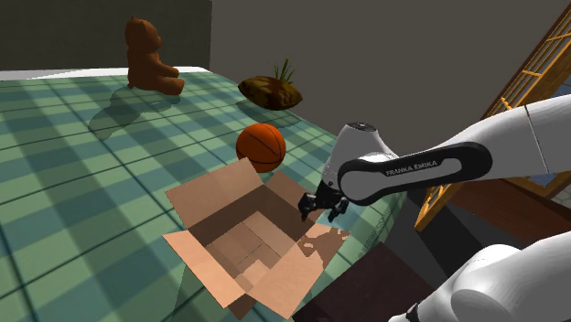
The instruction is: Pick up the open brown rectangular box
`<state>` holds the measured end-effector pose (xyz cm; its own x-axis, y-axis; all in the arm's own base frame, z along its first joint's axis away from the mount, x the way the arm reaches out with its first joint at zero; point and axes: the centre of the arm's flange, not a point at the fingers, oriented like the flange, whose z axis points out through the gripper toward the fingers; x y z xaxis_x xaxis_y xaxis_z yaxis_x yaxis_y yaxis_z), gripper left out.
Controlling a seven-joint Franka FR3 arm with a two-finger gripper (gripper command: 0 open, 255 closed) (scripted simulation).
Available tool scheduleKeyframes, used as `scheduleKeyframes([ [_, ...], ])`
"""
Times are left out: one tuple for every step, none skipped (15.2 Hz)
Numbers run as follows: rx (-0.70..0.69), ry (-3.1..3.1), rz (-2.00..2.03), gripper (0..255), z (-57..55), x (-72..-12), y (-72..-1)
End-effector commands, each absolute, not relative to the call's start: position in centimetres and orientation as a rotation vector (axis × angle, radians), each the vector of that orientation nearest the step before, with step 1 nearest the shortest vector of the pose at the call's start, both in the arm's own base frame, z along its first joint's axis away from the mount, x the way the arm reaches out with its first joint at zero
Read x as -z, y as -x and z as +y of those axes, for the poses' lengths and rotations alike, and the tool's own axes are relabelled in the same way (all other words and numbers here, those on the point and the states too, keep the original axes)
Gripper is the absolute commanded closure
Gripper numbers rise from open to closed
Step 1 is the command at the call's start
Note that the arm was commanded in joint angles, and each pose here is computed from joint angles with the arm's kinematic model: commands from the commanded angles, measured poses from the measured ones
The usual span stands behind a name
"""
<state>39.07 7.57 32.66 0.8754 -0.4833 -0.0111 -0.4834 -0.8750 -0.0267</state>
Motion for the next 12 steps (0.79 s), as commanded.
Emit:
scheduleKeyframes([
  [-0.006,3.014,0.778,0,7.5,-31.5,-39.1],
  [-0.006,3.014,0.778,0,7.5,-31.0,-39.1],
  [-0.006,3.014,0.778,0,7.5,-30.1,-39.1],
  [-0.006,3.014,0.778,0,7.5,-30.1,-39.1],
  [-0.006,3.014,0.778,0,7.5,-30.1,-39.1],
  [-0.005,3.014,0.778,255,7.5,-30.2,-39.1],
  [-0.005,3.014,0.778,255,7.5,-30.2,-39.1],
  [-0.005,3.014,0.778,255,7.5,-30.2,-39.1],
  [-0.005,3.014,0.778,255,7.5,-30.2,-39.1],
  [-0.005,3.014,0.778,255,7.5,-30.2,-39.1],
  [-0.005,3.014,0.778,255,7.5,-30.2,-39.1],
  [-0.005,3.014,0.778,255,7.5,-30.2,-39.1],
])
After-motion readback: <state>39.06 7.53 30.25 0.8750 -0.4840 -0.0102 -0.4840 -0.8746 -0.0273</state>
